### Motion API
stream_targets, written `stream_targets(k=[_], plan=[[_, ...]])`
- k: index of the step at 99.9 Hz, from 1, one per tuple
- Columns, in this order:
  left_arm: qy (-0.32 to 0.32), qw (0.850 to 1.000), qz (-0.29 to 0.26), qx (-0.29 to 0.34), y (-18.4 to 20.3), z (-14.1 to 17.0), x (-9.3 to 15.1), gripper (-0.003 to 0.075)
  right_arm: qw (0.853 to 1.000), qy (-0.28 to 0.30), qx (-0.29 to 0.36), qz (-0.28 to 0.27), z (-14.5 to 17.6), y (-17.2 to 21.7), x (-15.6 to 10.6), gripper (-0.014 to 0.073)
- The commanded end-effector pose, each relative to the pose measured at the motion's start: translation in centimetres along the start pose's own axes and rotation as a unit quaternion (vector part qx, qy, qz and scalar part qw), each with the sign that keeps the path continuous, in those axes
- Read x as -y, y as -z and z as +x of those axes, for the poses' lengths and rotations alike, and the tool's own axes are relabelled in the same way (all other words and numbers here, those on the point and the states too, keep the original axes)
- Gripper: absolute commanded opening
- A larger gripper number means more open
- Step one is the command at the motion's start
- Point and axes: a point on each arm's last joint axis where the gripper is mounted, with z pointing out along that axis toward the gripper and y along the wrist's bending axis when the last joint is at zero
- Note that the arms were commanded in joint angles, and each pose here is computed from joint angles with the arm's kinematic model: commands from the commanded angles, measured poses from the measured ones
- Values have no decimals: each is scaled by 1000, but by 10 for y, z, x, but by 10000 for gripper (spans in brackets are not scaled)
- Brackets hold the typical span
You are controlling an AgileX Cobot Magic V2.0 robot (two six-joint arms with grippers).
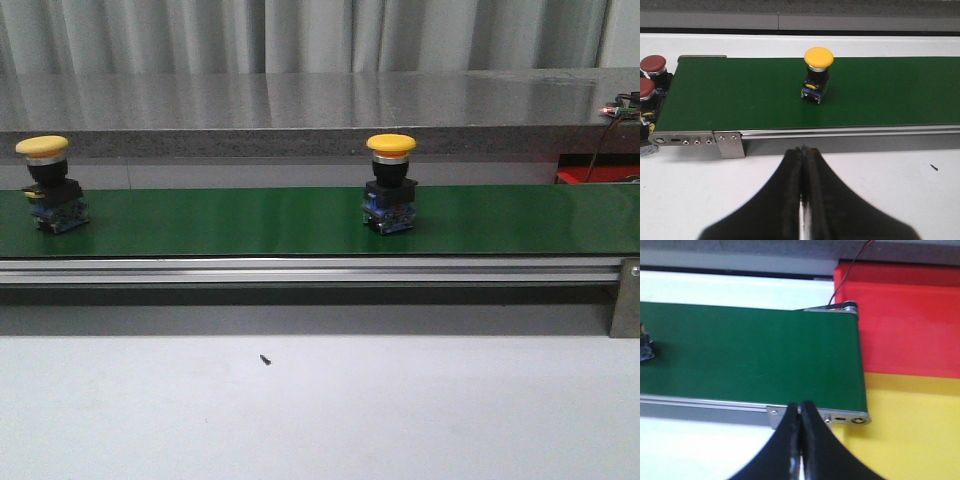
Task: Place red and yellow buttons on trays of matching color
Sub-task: 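Grasp the first yellow button off the belt with the right gripper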
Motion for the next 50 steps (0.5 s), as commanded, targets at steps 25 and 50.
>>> stream_targets(k=[25, 50], plan=[[5, 999, 5, 47, 4, -14, 2, -20, 994, 43, -84, -49, -58, -40, -34, 69], [5, 999, 5, 47, 4, -14, 2, -20, 982, 51, -170, -59, -83, -75, -52, 645]])
